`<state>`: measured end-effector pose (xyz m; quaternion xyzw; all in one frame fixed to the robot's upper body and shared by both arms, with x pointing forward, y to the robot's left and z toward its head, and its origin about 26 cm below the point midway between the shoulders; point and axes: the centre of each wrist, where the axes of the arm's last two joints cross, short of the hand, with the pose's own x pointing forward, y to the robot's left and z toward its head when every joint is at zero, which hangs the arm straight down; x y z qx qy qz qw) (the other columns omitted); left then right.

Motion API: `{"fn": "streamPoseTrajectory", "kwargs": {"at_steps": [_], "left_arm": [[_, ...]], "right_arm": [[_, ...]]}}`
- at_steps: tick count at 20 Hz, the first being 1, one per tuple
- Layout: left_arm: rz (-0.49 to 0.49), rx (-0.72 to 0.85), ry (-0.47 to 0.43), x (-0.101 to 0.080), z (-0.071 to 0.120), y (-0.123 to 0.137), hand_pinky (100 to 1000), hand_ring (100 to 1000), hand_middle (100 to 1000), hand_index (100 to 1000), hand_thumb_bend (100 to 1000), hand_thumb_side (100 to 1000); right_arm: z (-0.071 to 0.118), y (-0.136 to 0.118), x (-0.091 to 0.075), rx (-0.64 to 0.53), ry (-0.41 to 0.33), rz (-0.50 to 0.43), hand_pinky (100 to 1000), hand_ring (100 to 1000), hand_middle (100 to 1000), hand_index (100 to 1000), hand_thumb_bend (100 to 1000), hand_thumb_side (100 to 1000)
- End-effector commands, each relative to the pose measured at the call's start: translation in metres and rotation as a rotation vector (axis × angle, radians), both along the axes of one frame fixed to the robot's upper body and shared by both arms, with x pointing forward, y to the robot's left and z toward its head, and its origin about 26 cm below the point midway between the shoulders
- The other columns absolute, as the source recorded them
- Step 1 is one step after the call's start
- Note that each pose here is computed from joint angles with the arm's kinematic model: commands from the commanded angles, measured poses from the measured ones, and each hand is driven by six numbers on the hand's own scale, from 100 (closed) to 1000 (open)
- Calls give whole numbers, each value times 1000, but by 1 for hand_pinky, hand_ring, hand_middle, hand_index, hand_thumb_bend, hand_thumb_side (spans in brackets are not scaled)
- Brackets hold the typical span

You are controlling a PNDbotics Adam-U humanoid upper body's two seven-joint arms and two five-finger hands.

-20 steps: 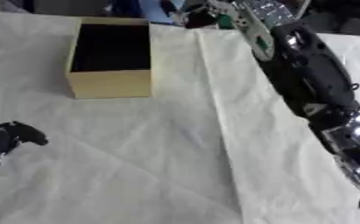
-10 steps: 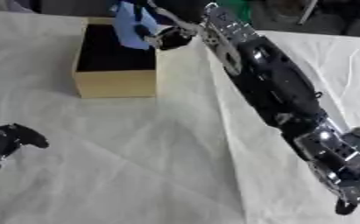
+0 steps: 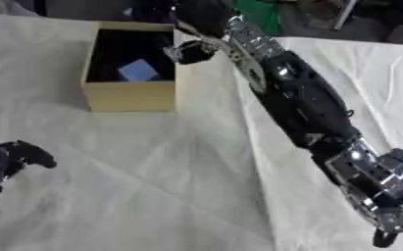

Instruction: Pick up objects on the table and place them in the box.

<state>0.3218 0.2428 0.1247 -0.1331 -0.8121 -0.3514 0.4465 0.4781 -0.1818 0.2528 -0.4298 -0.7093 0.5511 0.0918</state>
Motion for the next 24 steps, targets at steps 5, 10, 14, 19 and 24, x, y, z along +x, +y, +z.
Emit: {"fn": "streamPoseTrajectory", "kwargs": {"at_steps": [5,10,14,19,24], "left_arm": [[55,-11,-16,0,5,8,827,678,625,717,100,933],[118,-31,-14,0,6,15,825,680,631,725,100,917],[169,-39,-10,-1,6,18,825,683,638,732,100,834],[206,-56,-8,-2,5,20,826,689,652,768,100,791],[232,-61,-3,-3,3,20,829,710,673,783,100,757]], "right_arm": [[44,-46,-20,311,-59,12,827,892,817,911,100,100],[55,-96,-51,637,25,34,818,910,747,880,100,293],[50,-139,-82,822,80,10,817,920,724,874,100,327],[31,-174,-103,996,109,-56,819,929,716,873,100,344],[5,-199,-112,1156,148,-113,826,944,704,869,100,341]]}}
